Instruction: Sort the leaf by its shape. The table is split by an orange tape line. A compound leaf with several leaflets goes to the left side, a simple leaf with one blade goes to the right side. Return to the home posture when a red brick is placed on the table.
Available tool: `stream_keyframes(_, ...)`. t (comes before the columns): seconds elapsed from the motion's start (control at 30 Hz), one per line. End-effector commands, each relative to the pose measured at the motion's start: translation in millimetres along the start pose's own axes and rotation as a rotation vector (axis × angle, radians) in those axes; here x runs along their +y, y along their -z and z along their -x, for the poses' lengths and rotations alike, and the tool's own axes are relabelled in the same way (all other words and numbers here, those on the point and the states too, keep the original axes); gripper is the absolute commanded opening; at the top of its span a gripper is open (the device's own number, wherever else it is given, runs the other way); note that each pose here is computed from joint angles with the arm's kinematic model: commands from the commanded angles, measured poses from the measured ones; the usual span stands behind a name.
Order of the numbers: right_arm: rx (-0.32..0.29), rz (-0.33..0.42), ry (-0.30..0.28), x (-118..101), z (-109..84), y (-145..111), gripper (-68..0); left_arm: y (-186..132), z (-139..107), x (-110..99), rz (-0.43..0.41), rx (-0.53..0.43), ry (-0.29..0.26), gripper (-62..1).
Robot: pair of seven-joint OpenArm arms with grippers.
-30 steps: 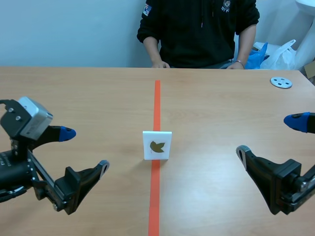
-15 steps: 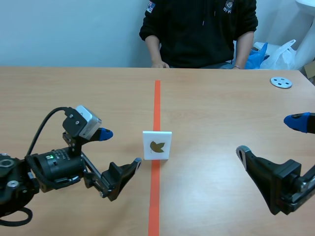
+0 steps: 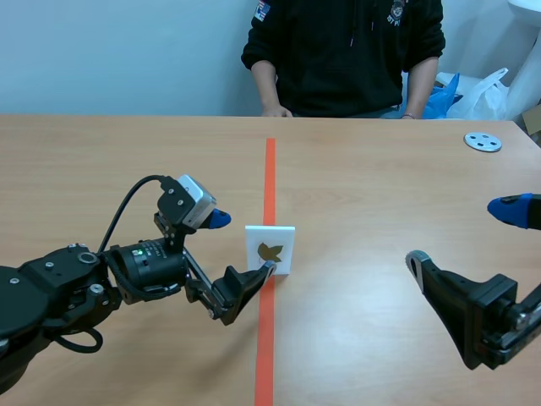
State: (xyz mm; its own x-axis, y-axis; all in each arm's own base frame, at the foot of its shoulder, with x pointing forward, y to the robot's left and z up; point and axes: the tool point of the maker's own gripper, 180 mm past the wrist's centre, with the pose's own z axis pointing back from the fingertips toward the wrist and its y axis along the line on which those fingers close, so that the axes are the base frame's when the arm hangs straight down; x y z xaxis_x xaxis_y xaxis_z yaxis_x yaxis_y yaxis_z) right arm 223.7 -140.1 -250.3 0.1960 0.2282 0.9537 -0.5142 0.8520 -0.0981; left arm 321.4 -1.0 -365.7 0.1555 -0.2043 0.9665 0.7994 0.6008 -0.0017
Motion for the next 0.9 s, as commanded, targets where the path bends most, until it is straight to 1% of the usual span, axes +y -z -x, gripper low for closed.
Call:
stream_keyframes(0.0,-0.038,-0.002,-0.017,-2,-12.3,1,0.4,10,-16,-11,0.034,-0.057,-0.003,1.4)
stream_keyframes(0.2,-0.037,-0.002,-0.017,-2,-12.1,1,0.4,23,-21,-30,0.087,-0.076,-0.002,1.4)
stream_keyframes(0.33,-0.037,-0.002,-0.017,-2,-12.1,1,0.4,29,-27,-35,0.095,-0.091,-0.003,1.4)
stream_keyframes(0.5,-0.037,-0.002,-0.016,-2,-12.1,1,0.4,35,-28,-27,0.064,-0.084,0.036,1.4)
stream_keyframes(0.67,-0.037,-0.002,-0.017,-2,-12.1,1,0.4,38,-25,-14,0.032,-0.078,0.047,1.3)
stream_keyframes(0.77,-0.037,-0.002,-0.017,-2,-12.1,1,0.4,40,-22,-8,0.012,-0.066,0.066,0.5)
stream_keyframes(0.87,-0.037,-0.002,-0.016,-2,-12.1,1,0.4,40,-18,-4,0.002,-0.054,0.065,0.1)
